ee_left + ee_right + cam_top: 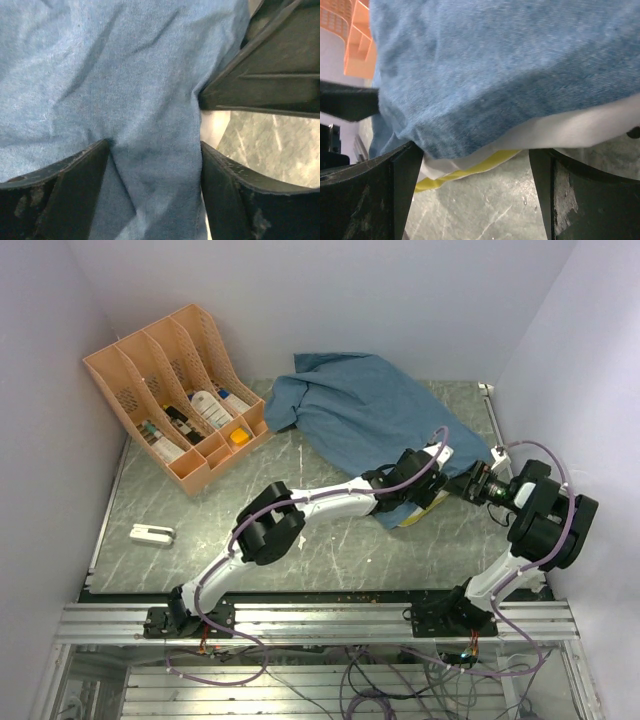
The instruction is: Put the pillow into the pillowcase
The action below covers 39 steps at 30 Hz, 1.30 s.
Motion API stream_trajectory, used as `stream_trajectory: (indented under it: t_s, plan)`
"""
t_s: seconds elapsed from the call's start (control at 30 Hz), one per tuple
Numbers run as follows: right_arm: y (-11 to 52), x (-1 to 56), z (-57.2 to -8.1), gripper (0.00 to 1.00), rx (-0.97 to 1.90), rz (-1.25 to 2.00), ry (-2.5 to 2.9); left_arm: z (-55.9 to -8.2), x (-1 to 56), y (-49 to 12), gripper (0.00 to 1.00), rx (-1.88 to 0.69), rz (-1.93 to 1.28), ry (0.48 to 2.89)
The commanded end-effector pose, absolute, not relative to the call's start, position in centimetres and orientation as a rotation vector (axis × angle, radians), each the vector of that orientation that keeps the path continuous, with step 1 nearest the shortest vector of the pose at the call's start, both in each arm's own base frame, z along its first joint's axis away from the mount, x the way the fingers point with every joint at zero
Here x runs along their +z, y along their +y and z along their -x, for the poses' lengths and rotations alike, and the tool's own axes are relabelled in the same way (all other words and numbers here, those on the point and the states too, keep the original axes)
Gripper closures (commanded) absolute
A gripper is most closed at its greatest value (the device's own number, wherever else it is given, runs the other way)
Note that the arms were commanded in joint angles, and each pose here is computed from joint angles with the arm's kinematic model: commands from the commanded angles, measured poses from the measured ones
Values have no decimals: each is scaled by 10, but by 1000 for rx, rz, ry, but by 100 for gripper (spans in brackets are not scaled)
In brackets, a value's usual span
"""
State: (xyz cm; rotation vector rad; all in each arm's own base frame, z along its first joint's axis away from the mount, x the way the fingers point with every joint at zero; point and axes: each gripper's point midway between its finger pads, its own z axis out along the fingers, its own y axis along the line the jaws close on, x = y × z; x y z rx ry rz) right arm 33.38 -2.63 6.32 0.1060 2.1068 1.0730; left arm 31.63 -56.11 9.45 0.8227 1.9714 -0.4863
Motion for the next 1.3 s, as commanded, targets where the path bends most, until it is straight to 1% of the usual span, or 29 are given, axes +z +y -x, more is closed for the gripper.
stream_trajectory:
  t_s: [0.0, 0.07, 0.1, 0.17, 0.2, 0.23, 0.27, 0.3, 0.33, 0.37, 0.43, 0.5, 0.53, 0.57, 0.6, 0.73, 0.83, 0.87, 0.9, 0.93, 0.97, 1.0, 1.03, 1.1, 1.13, 1.2, 1.27]
  plan:
    - [-30, 65, -345, 14, 1103, -161, 2068, -327, 129, -561, 24, -458, -775, 1922]
    - [-30, 61, -345, 14, 1096, -168, 2072, -327, 142, -562, 35, -475, -768, 1908]
    - [-29, 60, -344, 14, 1100, -173, 2074, -326, 150, -563, 39, -489, -765, 1899]
    - [-29, 59, -345, 14, 1111, -181, 2068, -325, 163, -565, 42, -512, -769, 1880]
    - [-28, 59, -345, 14, 1119, -189, 2063, -325, 166, -566, 45, -513, -775, 1875]
    - [-28, 61, -346, 14, 1125, -193, 2056, -325, 167, -566, 57, -507, -781, 1873]
    - [-28, 62, -347, 14, 1129, -197, 2050, -326, 166, -565, 65, -497, -788, 1875]
    - [-28, 63, -348, 14, 1130, -197, 2044, -327, 165, -565, 70, -492, -796, 1877]
    - [-27, 64, -348, 14, 1131, -200, 2040, -328, 164, -564, 79, -489, -803, 1884]
    - [-27, 66, -349, 14, 1129, -198, 2036, -329, 163, -564, 85, -491, -806, 1890]
    - [-26, 68, -349, 14, 1125, -189, 2034, -330, 169, -564, 87, -504, -804, 1886]
    - [-24, 68, -349, 14, 1128, -180, 2034, -328, 186, -567, 84, -543, -804, 1857]
    - [-23, 69, -349, 13, 1130, -179, 2033, -327, 195, -569, 86, -565, -802, 1843]
    - [-22, 69, -348, 13, 1133, -179, 2033, -325, 203, -572, 92, -592, -807, 1828]
    - [-20, 69, -349, 13, 1141, -181, 2032, -323, 211, -576, 93, -623, -810, 1815]
    - [-2, 80, -358, 10, 1267, -261, 1992, -303, 246, -597, 93, -832, -824, 1745]
    - [19, 101, -374, 14, 1366, -321, 1926, -284, 274, -614, 93, -1021, -831, 1689]
    - [27, 112, -379, 21, 1396, -328, 1892, -276, 281, -618, 93, -1081, -837, 1673]
    - [42, 123, -384, 41, 1440, -329, 1863, -268, 289, -622, 93, -1147, -843, 1653]
    - [53, 138, -390, 63, 1468, -319, 1810, -259, 297, -626, 93, -1217, -855, 1626]
    - [61, 153, -397, 78, 1497, -316, 1747, -249, 305, -629, 93, -1283, -863, 1610]
    - [67, 173, -404, 87, 1529, -308, 1670, -238, 314, -631, 93, -1346, -879, 1585]
    - [67, 202, -413, 93, 1527, -275, 1537, -224, 326, -631, 93, -1411, -906, 1553]
    - [58, 235, -432, 98, 1496, -303, 1373, -201, 355, -629, 93, -1509, -926, 1467]
    - [53, 239, -443, 99, 1449, -336, 1350, -190, 372, -626, 93, -1551, -933, 1421]
    - [55, 223, -462, 100, 1352, -376, 1417, -174, 399, -616, 93, -1610, -940, 1346]
    - [76, 180, -468, 97, 1285, -337, 1585, -172, 405, -605, 93, -1608, -926, 1334]
